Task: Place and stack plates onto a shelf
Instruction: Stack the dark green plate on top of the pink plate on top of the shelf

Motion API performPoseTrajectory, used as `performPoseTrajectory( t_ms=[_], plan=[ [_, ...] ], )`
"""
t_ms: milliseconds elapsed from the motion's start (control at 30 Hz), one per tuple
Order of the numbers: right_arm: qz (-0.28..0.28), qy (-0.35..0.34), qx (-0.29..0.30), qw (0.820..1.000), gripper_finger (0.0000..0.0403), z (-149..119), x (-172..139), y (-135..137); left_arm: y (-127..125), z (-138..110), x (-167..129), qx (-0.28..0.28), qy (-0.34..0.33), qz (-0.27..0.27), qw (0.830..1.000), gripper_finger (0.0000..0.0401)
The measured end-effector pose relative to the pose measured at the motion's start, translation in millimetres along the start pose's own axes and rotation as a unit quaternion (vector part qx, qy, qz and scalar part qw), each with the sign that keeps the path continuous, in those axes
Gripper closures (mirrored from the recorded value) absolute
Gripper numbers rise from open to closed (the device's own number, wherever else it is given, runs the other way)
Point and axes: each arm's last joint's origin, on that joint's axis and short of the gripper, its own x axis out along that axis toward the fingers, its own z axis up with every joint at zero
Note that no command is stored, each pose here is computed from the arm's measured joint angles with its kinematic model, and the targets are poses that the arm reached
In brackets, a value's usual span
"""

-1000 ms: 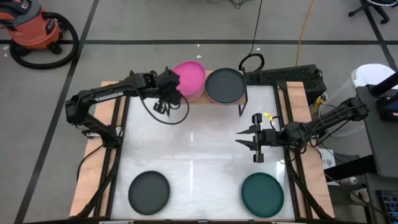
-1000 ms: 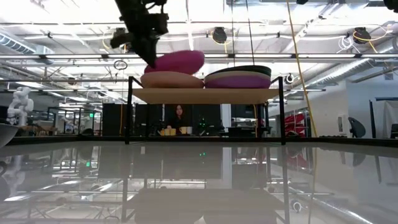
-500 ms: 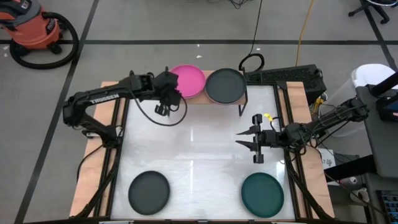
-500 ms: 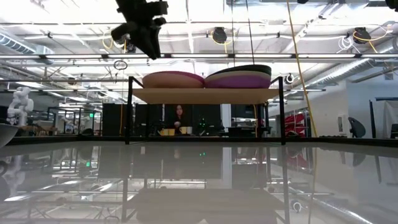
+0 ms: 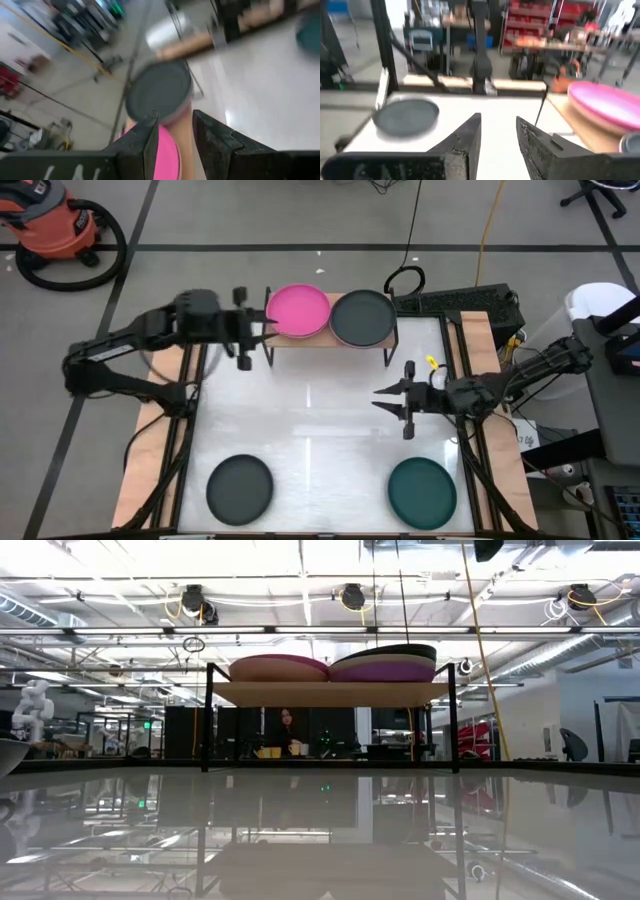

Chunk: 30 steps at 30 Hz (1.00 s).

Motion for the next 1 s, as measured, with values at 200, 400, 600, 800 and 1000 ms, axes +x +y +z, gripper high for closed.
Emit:
performPoseTrajectory(
  t_ms=[200, 400, 600, 800, 1000],
  plan=[
    [-0.001, 0.096, 0.008, 0.995, 0.0298, -13, 9, 4, -17, -21, -22, -0.085, -0.143, 0.023, 0.986, 0.0275],
    [0.026, 0.255, 0.097, 0.962, 0.0298, -46, 11, 6, -51, -60, -16, -0.141, -0.216, 0.015, 0.966, 0.0275],
    [0.039, 0.381, 0.186, 0.905, 0.0298, -69, 6, 14, -79, -91, 3, -0.171, -0.258, 0.0, 0.951, 0.0275],
    [0.083, 0.446, 0.242, 0.858, 0.0298, -80, 9, 28, -90, -106, 12, -0.18, -0.285, 0.007, 0.941, 0.0275],
    [0.098, 0.504, 0.238, 0.824, 0.0298, -95, 9, 42, -90, -106, 12, -0.184, -0.287, 0.01, 0.94, 0.0275]
  ],
)
